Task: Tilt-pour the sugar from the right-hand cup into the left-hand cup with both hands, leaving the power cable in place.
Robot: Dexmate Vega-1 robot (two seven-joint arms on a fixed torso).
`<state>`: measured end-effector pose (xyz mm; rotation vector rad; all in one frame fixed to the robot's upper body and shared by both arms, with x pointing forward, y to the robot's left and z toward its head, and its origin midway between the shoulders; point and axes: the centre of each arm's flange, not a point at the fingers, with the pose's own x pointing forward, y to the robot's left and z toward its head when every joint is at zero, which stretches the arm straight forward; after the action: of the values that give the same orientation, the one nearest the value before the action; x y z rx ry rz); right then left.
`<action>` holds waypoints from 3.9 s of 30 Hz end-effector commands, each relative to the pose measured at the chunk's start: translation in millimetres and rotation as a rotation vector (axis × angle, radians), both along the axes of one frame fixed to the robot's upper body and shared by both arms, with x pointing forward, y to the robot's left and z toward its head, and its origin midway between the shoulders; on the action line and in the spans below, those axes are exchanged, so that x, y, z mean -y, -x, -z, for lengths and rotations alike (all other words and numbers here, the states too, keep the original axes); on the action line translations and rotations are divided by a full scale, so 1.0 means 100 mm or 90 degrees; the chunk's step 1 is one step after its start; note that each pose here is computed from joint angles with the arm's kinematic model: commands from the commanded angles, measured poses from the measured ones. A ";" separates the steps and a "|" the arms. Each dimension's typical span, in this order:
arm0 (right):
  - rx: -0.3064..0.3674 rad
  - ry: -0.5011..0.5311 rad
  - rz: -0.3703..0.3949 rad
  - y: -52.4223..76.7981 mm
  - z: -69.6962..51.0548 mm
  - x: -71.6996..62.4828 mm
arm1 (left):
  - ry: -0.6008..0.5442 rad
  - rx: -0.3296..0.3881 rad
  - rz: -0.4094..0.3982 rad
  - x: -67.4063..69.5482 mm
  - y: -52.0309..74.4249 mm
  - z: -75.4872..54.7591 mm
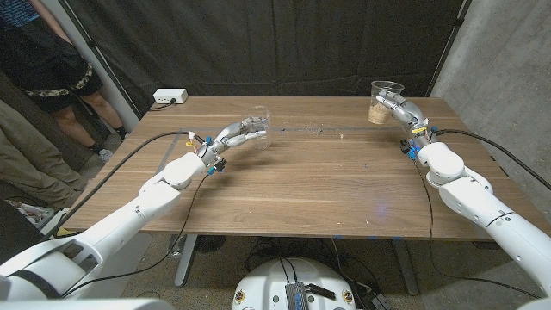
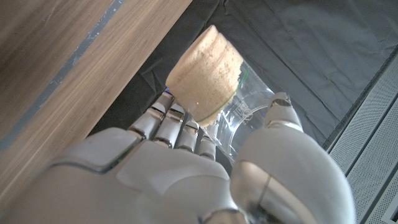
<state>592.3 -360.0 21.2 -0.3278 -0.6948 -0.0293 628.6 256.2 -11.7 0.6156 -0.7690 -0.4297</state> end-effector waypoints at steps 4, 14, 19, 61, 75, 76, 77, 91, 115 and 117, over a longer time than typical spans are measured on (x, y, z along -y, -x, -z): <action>0.012 -0.008 -0.005 0.05 -0.04 -0.06 | 0.046 0.002 0.006 0.04 -0.03 -0.20; 0.023 -0.014 -0.004 0.05 -0.02 -0.02 | 0.070 0.010 0.019 0.11 -0.09 -0.31; 0.030 -0.021 -0.002 0.04 -0.01 -0.01 | 0.079 0.008 0.023 0.12 -0.12 -0.34; 0.056 -0.029 0.017 0.25 -0.06 0.06 | 0.080 0.004 0.037 0.11 -0.18 -0.41; 0.029 -0.013 0.007 0.45 -0.31 0.03 | 0.066 -0.009 0.045 0.15 -0.22 -0.39; 0.030 -0.010 0.006 0.47 -0.34 0.03 | 0.065 -0.010 0.045 0.15 -0.22 -0.39; 0.030 -0.012 0.008 0.48 -0.36 0.03 | 0.065 -0.012 0.045 0.15 -0.22 -0.38; 0.040 0.029 0.010 0.64 -0.70 -0.01 | 0.037 -0.031 0.061 0.23 -0.28 -0.38; 0.031 0.094 -0.005 0.78 -1.23 -0.12 | 0.018 -0.039 0.064 0.33 -0.34 -0.42; 0.031 0.097 -0.005 0.79 -1.26 -0.12 | 0.016 -0.039 0.064 0.34 -0.34 -0.43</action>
<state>517.5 -351.0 128.6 -0.4355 -0.7591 -0.0017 660.3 227.5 29.5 0.5325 -0.7530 -0.5224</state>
